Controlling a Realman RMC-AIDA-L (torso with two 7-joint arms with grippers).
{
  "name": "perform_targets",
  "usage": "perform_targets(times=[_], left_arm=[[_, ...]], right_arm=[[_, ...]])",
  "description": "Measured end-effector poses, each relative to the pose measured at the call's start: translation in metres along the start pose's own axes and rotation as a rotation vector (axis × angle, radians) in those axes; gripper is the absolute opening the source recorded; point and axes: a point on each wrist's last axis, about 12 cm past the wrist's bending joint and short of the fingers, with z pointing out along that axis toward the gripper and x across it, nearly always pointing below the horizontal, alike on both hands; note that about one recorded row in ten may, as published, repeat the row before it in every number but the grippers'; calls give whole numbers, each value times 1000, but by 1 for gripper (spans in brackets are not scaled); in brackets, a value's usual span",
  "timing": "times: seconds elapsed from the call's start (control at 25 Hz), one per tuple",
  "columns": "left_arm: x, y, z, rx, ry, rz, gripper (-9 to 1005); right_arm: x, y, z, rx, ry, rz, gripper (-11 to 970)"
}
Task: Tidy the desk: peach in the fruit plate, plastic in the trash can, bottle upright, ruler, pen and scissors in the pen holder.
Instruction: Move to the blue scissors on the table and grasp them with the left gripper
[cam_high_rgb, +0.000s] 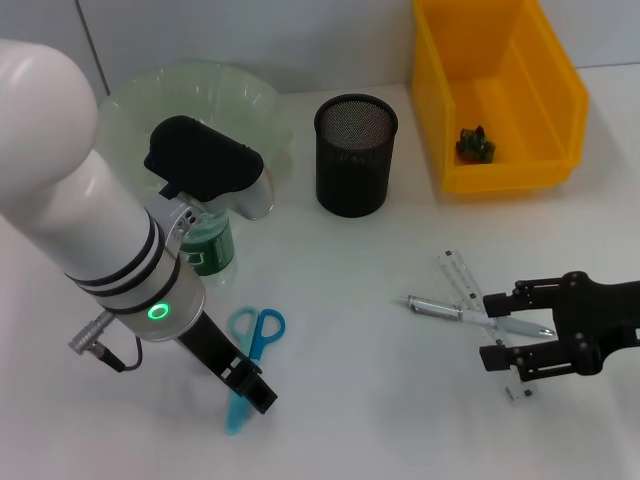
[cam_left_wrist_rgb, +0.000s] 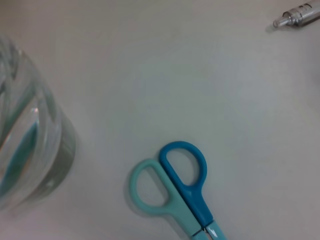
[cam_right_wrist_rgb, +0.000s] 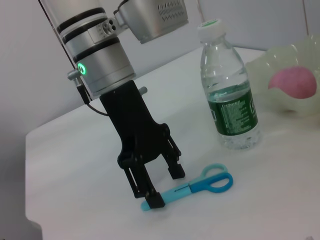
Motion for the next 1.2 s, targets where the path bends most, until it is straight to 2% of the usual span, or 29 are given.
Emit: perform_targets(times=[1.2], left_arm=[[-1,-6,4,9,16,28,790]], right_arm=[[-2,0,6,-4,0,-1,684]])
